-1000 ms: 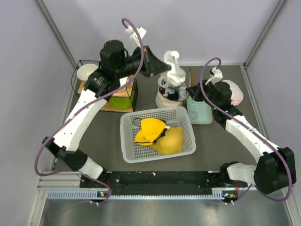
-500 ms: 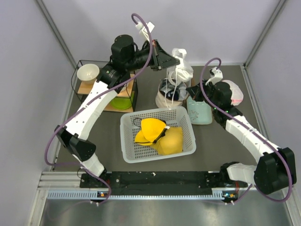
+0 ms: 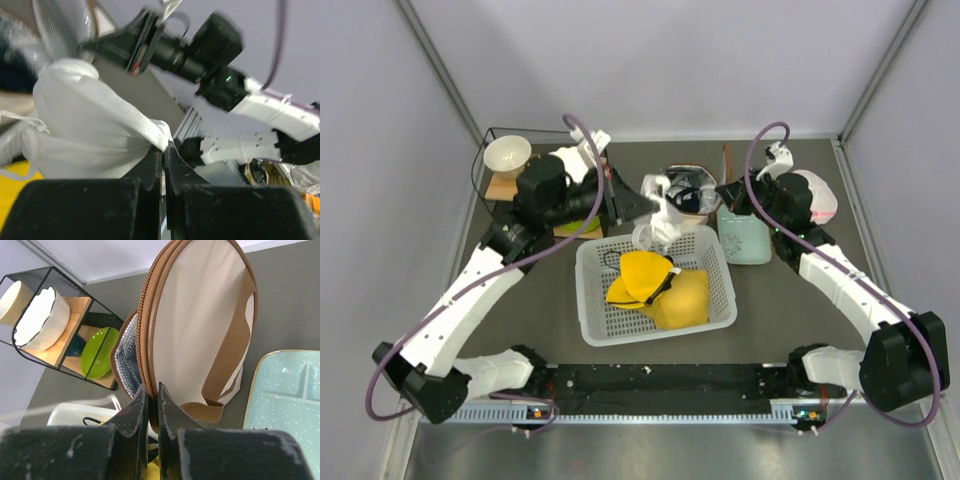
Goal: Unzip the laundry bag and remove the bra
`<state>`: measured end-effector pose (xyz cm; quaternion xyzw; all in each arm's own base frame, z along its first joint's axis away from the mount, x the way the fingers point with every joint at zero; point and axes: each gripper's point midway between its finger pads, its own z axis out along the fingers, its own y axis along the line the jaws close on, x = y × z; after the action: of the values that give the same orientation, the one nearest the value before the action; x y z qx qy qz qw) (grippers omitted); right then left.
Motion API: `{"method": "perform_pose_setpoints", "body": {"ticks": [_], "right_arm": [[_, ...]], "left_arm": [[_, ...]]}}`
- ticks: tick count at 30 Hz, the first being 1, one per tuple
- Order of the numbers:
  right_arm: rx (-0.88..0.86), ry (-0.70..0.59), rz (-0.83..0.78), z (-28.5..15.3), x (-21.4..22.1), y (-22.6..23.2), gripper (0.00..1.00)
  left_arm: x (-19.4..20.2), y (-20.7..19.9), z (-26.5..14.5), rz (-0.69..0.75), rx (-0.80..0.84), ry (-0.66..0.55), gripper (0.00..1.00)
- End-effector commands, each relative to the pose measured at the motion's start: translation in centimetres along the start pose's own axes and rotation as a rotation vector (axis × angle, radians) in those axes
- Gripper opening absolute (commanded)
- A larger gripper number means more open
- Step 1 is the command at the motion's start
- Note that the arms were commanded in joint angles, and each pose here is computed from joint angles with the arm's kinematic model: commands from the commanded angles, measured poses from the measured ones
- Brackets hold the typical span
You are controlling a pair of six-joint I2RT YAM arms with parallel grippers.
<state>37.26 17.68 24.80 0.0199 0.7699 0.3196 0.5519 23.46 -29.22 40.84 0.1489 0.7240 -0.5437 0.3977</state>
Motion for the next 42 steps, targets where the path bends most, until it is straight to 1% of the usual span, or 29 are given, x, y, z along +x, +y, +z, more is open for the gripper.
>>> {"method": "perform_pose_setpoints", "body": {"ticks": [1, 2, 4, 5, 7, 8, 9, 12, 15, 18, 21, 23, 24, 25, 27, 28, 29, 31, 32, 34, 35, 36, 37, 38, 39, 40, 41, 42], "right_arm": [[-0.044, -0.076, -0.026, 0.3, -3.2, 1.6, 0.00], [-0.044, -0.076, -0.024, 0.2, -3.2, 1.6, 0.00], [-0.043, -0.071, -0.025, 0.2, -3.1, 1.6, 0.00], [-0.043, -0.072, -0.028, 0.2, -3.1, 1.6, 0.00], [-0.040, -0.066, -0.027, 0.2, -3.0, 1.5, 0.00], [-0.043, -0.068, -0.028, 0.2, -3.1, 1.6, 0.00], [-0.044, -0.067, -0.029, 0.2, -3.1, 1.7, 0.00], [-0.051, -0.063, -0.023, 0.3, -3.0, 1.8, 0.00], [-0.051, -0.060, -0.023, 0.2, -3.0, 1.8, 0.00], [-0.053, -0.061, -0.025, 0.1, -3.1, 1.9, 0.00], [-0.061, -0.056, -0.024, 0.2, -3.1, 2.1, 0.00], [-0.066, -0.055, -0.020, 0.2, -3.1, 2.2, 0.00], [-0.066, -0.053, -0.019, 0.2, -3.1, 2.2, 0.00], [-0.070, -0.053, -0.021, 0.1, -3.2, 2.3, 0.00], [-0.067, -0.051, -0.024, 0.0, -3.2, 2.3, 0.00], [-0.068, -0.052, -0.026, -0.1, -3.2, 2.3, 0.00], [-0.068, -0.054, -0.026, -0.1, -3.3, 2.4, 0.00], [-0.074, -0.054, -0.027, -0.3, -3.2, 2.5, 0.00], [-0.077, -0.052, -0.021, -0.3, -3.1, 2.5, 0.00], [-0.081, -0.048, -0.022, -0.3, -3.0, 2.6, 0.00], [-0.080, -0.047, -0.022, -0.3, -3.0, 2.6, 0.00], [-0.082, -0.046, -0.024, -0.3, -3.1, 2.7, 0.00], [-0.083, -0.052, -0.023, -0.3, -3.3, 2.7, 0.00], [-0.087, -0.055, -0.020, -0.3, -3.4, 2.9, 0.00], [-0.086, -0.057, -0.020, -0.3, -3.5, 2.9, 0.00], [-0.092, -0.060, -0.018, -0.4, -3.7, 3.1, 0.00], [-0.098, -0.060, -0.014, -0.3, -3.7, 3.2, 0.00], [-0.100, -0.055, -0.011, -0.2, -3.6, 3.3, 0.00]], "left_arm": [[4.9, 4.1, -0.9, -0.046, -0.098, 0.055, 0.00], [7.0, 5.8, -1.1, -0.079, -0.135, 0.091, 0.00], [8.5, 6.5, -2.2, -0.091, -0.159, 0.105, 0.00], [10.3, 7.8, -2.6, -0.117, -0.197, 0.139, 0.00], [10.9, 8.4, -3.6, -0.122, -0.223, 0.130, 0.00], [11.9, 9.3, -4.2, -0.139, -0.264, 0.153, 0.00], [11.9, 9.7, -4.6, -0.135, -0.294, 0.143, 0.00], [13.1, 10.7, -5.5, -0.150, -0.356, 0.183, 0.00], [13.8, 11.1, -6.9, -0.157, -0.404, 0.192, 0.00], [14.9, 12.4, -8.0, -0.143, -0.469, 0.196, 0.00], [16.5, 14.0, -8.2, -0.161, -0.519, 0.240, 0.00], [16.9, 14.4, -8.2, -0.174, -0.539, 0.268, 0.38], [16.9, 14.6, -8.1, -0.177, -0.552, 0.285, 0.66], [16.6, 14.4, -8.2, -0.171, -0.559, 0.295, 0.83], [14.6, 13.7, -8.1, -0.129, -0.562, 0.262, 0.93], [13.6, 13.5, -8.0, -0.098, -0.562, 0.240, 0.96], [11.7, 12.9, -7.5, -0.057, -0.544, 0.179, 0.97], [9.8, 13.1, -7.0, 0.001, -0.552, 0.129, 0.96], [8.1, 12.3, -6.4, 0.028, -0.528, 0.094, 0.95], [6.5, 12.2, -4.2, 0.041, -0.493, 0.090, 0.90], [4.6, 11.2, -3.3, 0.058, -0.460, 0.060, 0.88], [3.9, 11.8, -1.2, 0.060, -0.430, 0.062, 0.88], [3.5, 11.7, -0.1, 0.058, -0.403, 0.070, 0.88], [1.6, 11.0, 1.0, 0.071, -0.381, 0.046, 0.87], [1.8, 12.7, 3.2, 0.052, -0.391, 0.078, 0.83], [0.0, 11.7, 4.3, 0.065, -0.353, 0.057, 0.81], [-0.3, 11.8, 5.4, 0.065, -0.339, 0.060, 0.79], [0.3, 13.4, 7.4, 0.049, -0.339, 0.095, 0.77]]}}
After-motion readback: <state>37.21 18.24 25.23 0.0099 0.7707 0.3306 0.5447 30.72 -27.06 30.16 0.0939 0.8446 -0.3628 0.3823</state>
